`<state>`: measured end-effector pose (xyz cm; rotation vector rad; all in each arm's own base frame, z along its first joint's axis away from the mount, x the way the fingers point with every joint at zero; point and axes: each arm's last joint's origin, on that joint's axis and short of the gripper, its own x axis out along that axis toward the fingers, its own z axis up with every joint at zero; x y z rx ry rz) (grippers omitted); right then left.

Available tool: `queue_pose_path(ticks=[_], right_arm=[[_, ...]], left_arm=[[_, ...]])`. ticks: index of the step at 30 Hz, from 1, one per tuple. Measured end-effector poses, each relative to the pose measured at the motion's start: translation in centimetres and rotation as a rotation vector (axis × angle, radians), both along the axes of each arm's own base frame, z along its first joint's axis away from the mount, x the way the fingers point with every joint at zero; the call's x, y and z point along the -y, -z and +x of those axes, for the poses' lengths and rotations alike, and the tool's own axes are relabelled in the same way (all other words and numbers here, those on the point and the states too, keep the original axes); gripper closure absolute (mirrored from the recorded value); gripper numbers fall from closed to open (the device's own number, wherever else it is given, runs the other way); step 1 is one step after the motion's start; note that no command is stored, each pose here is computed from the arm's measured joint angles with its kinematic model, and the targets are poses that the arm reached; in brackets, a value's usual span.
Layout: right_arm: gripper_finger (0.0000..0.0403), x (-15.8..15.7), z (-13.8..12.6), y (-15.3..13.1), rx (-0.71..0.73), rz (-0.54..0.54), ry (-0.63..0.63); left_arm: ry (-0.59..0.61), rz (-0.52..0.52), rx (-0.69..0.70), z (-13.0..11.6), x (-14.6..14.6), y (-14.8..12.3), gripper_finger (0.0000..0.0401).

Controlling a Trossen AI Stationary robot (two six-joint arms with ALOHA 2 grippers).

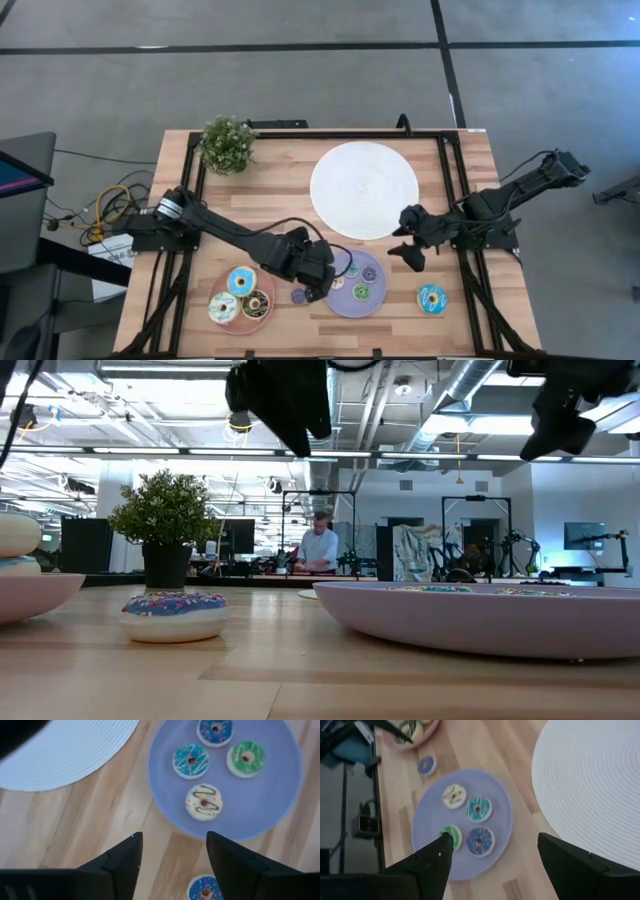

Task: Pick & Place donuts
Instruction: Put the small purple donut on the purple plate

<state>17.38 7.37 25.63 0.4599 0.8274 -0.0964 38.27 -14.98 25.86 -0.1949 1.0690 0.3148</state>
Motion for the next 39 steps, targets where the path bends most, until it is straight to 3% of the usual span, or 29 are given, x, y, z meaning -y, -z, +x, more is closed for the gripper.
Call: queue_pose_path(ticks=[8, 14, 21, 26, 32, 39], right_arm=[[0.0121, 0.4, -1.6, 0.0, -0.068, -0.039, -0.032], [0.0121, 0.3, -3.0, -0.6, -0.056, -0.042, -0.061], [0.0121, 0.5, -3.4, -0.9, -0.036, -0.043, -0.056], [0.0121, 0.5, -3.4, -0.8, -0.045, -0.046, -0.055], [0.0121, 0.5, -3.4, -0.7, -0.05, -0.039, -0.049], [0.0121, 0.5, -3.4, -0.7, -0.05, -0.038, -0.05]], left_arm=[[-0.036, -0.094, -0.105, 1.1, 0.9, 3.7, 0.0123], [-0.064, -0.165, -0.168, 1.3, 1.3, 5.2, 0.0097], [-0.138, -0.197, -0.224, 0.7, 1.2, 5.3, 0.008], [-0.114, -0.196, -0.283, 0.6, 1.6, 6.6, 0.0075], [-0.086, -0.266, -0.394, 0.8, 2.4, 9.1, 0.0075], [-0.151, -0.293, -0.474, 0.7, 2.6, 10.8, 0.0076]])
